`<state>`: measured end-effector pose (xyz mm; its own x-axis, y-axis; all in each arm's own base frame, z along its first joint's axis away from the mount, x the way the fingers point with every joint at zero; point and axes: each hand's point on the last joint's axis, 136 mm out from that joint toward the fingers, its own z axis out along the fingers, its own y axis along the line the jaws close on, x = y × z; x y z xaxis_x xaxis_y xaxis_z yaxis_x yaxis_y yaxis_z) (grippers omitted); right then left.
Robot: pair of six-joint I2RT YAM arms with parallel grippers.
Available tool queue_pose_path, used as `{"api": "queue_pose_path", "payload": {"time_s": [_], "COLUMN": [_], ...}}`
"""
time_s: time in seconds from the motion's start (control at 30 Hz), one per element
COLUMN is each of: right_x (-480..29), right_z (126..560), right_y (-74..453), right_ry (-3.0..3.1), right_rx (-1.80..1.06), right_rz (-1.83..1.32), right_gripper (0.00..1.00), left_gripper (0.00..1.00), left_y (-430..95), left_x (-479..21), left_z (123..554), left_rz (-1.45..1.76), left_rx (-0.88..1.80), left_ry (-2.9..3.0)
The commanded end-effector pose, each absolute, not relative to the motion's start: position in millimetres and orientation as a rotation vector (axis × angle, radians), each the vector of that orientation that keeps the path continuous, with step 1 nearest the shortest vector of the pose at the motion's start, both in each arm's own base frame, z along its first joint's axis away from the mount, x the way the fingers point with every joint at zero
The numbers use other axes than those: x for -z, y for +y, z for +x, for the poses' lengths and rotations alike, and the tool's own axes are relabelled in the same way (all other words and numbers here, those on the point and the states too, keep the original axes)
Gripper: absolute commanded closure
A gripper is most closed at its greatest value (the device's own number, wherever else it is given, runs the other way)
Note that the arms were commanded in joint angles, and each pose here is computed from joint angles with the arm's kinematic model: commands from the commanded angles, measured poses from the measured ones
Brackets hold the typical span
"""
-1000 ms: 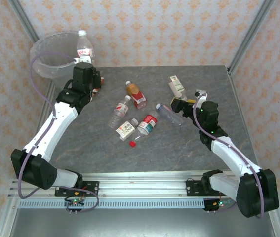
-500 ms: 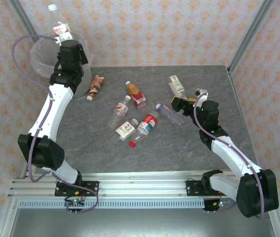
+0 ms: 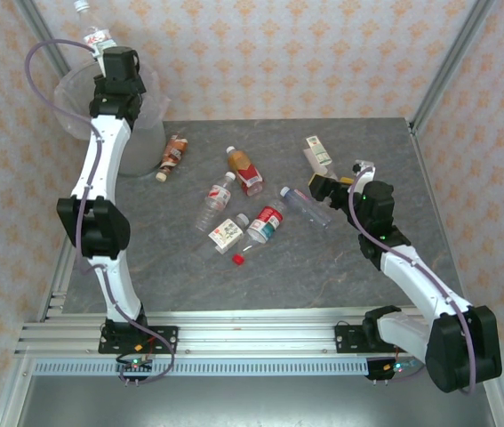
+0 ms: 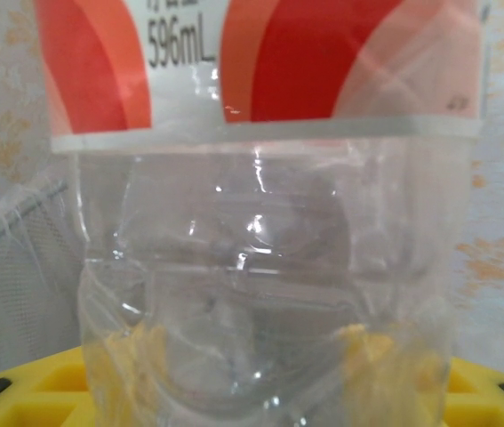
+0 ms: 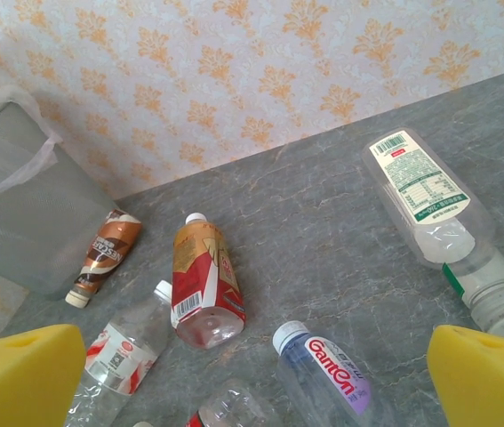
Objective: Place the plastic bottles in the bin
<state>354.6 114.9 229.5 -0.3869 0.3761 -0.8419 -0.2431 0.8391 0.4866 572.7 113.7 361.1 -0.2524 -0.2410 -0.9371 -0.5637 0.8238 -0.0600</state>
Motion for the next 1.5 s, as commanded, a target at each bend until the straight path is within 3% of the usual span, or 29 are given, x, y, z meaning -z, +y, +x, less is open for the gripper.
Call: {"api": "queue_pose_path", "payload": {"time_s": [0.0, 0.23, 0.53, 0.7, 1.13, 1.47], "right_x": [-247, -243, -237, -234, -228, -180], "right_z": [351, 342, 335, 338, 340, 348], "right_y": [114, 108, 103, 102, 101, 83], "right_ry": [1.807, 1.807, 1.819, 1.825, 1.848, 2.108], "right_rx": [-0.647, -0.625, -0.595, -0.592, -0.585, -0.408], "right_rz": [0.085, 0.09, 0.091, 0.107, 0.126, 0.24], "right_gripper": [0.01, 0.01, 0.01, 0.01, 0.01, 0.01], "left_gripper": [0.48, 0.46, 0.36, 0.22, 0.14, 0.04], "left_y": [128, 134, 127, 118, 85, 58], "left_x": [-353, -331, -313, -314, -334, -377], "left_z": [572, 590, 585, 583, 582, 554], "left_rz": [-0.663, -0.668, -0.693, -0.68, -0.625, -0.566], "left_rx": [-0.332, -0.313, -0.274, -0.206, 0.034, 0.218], "left_ry": [1.894, 1.954, 2.025, 2.047, 2.048, 1.964]}}
